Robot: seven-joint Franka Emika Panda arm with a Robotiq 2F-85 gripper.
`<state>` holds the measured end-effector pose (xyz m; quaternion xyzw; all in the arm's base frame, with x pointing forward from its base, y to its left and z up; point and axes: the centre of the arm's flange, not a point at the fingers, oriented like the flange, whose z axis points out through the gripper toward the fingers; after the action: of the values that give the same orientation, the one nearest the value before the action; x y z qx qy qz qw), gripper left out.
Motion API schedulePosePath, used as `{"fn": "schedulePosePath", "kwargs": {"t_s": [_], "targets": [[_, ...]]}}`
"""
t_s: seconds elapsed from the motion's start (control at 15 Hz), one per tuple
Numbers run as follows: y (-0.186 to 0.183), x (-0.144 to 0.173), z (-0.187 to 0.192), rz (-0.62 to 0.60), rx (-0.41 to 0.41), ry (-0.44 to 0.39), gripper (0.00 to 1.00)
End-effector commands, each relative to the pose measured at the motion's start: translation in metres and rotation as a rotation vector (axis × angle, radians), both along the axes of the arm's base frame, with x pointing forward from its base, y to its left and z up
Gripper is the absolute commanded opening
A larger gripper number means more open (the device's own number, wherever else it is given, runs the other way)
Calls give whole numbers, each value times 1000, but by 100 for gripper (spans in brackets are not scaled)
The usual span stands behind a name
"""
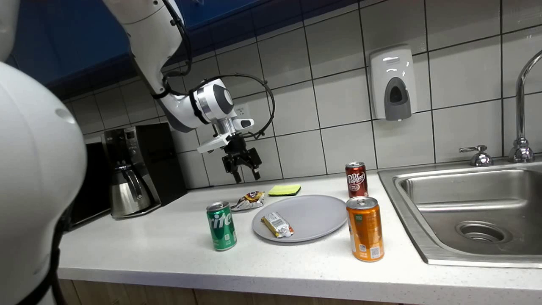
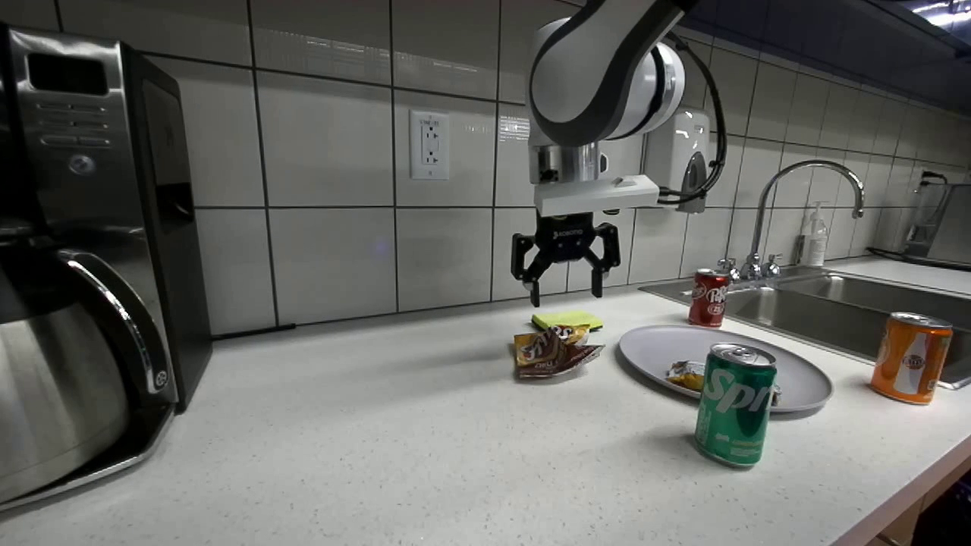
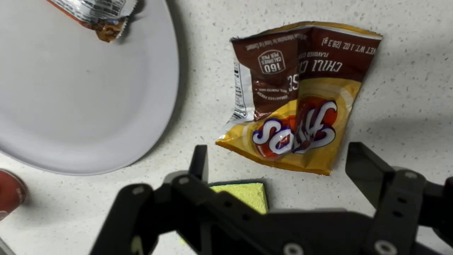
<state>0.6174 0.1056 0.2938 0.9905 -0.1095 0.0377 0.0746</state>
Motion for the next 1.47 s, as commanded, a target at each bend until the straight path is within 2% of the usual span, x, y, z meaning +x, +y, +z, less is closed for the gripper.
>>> {"fn": "schedulePosePath", "kwargs": {"t_s": [0.0,0.87,1.2,1.4], "targets": [[-20,-32,23,-13,-6,-15,100],[-76,-119,25,-53,20,35,100],[-105,-143,19,-70,35,51,100],[-119,-153,16,-29,31,72,100]]}}
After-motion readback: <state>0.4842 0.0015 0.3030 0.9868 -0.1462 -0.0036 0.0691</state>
